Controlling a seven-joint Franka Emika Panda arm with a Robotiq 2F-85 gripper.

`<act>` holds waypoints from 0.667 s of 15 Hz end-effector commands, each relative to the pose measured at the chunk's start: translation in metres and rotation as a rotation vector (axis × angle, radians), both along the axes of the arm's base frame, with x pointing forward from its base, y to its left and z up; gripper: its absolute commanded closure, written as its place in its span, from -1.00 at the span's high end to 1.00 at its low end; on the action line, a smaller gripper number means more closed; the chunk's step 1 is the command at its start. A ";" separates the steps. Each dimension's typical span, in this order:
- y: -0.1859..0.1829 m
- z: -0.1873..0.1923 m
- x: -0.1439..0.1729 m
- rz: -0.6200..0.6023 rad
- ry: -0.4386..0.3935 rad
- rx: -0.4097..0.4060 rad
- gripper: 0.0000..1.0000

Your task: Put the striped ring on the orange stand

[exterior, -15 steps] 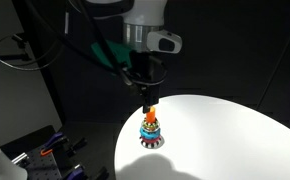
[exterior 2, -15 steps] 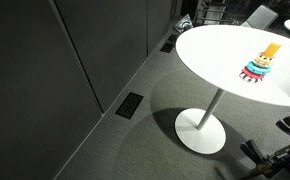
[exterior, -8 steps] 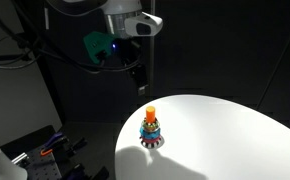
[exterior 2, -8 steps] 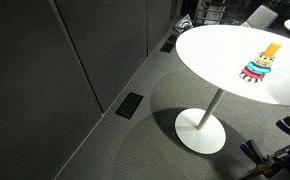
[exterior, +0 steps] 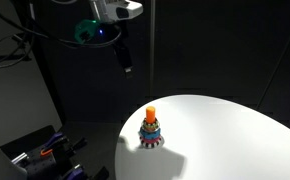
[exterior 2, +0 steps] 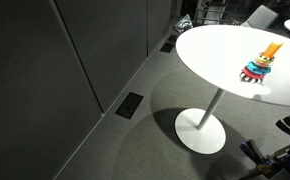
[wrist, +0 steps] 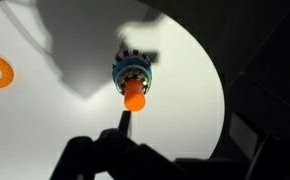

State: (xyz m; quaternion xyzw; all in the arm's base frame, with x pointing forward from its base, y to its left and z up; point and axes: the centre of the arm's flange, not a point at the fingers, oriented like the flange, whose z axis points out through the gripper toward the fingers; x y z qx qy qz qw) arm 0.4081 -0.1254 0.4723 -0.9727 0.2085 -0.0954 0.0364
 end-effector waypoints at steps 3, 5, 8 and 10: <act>0.013 0.020 0.001 -0.054 0.027 -0.018 1.00; 0.012 0.007 0.000 -0.031 0.017 -0.009 1.00; 0.011 0.005 0.000 -0.031 0.022 -0.008 1.00; 0.011 0.004 0.000 -0.031 0.022 -0.007 1.00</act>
